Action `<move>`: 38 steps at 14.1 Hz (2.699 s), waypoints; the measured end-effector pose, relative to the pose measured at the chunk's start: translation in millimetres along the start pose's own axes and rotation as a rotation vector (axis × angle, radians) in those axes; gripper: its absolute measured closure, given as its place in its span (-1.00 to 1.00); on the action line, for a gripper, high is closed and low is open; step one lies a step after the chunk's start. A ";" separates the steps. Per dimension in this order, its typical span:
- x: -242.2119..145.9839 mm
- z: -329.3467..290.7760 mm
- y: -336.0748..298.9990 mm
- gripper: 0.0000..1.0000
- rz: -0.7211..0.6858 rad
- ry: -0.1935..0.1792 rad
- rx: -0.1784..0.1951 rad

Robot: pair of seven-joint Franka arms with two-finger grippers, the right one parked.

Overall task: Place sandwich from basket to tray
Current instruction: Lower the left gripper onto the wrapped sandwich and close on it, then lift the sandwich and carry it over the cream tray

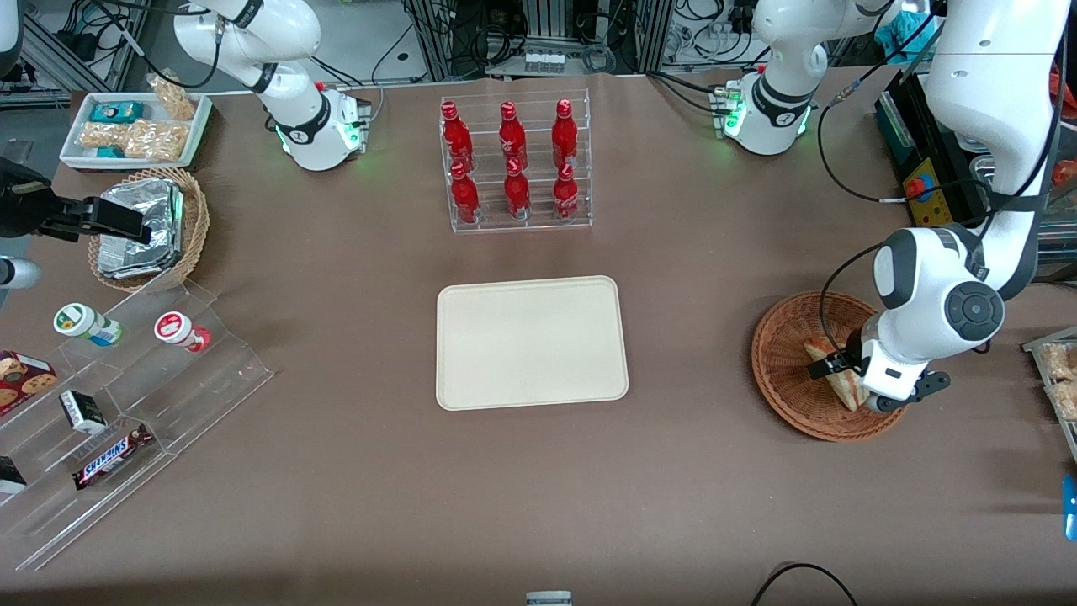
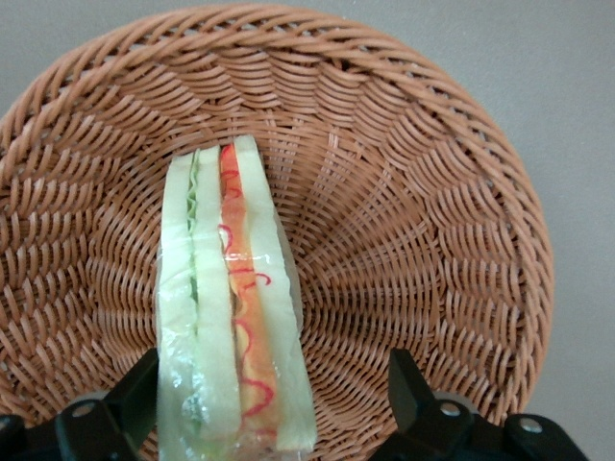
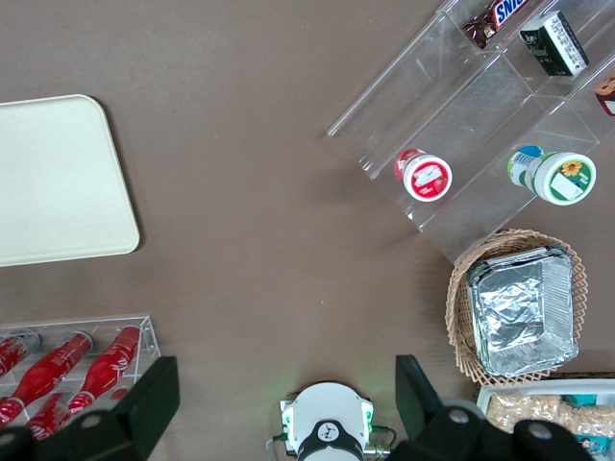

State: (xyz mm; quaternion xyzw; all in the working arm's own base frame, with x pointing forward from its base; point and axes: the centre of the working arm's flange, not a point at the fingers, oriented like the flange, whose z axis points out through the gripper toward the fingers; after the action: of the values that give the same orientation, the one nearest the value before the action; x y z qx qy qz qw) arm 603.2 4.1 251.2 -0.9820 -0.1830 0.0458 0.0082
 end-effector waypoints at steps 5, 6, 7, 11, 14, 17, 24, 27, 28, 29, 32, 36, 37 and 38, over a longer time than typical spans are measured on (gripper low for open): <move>-0.1 11.8 -14.3 -0.55 -0.021 -0.021 0.013; 0.0 12.0 -14.6 -0.30 -0.022 -0.021 0.013; 0.1 12.0 -14.9 -0.12 -0.022 -0.021 0.013; 0.6 11.6 -15.3 0.33 -0.023 -0.020 0.013; 2.7 7.5 -14.3 0.56 -0.023 -0.015 0.011; 3.9 -7.7 -8.3 0.56 -0.015 -0.037 0.023; -65.4 -71.1 109.7 0.64 0.134 -0.022 0.065; -110.7 -84.1 174.9 0.65 0.176 -0.021 0.085; -125.5 -89.5 194.9 0.66 0.179 -0.021 0.089; -141.0 -94.5 215.3 0.66 0.191 -0.017 0.092; -194.6 -87.8 277.1 0.62 0.234 -0.030 0.081; -253.4 -62.9 367.3 0.58 0.240 -0.035 0.060; -261.1 -57.4 384.8 0.58 0.228 -0.033 0.051; -264.4 -54.6 398.4 0.58 0.219 -0.031 0.039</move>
State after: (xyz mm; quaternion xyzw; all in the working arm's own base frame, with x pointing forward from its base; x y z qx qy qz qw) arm 505.6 -462.8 315.4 -0.9949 -0.0739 0.0654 0.0196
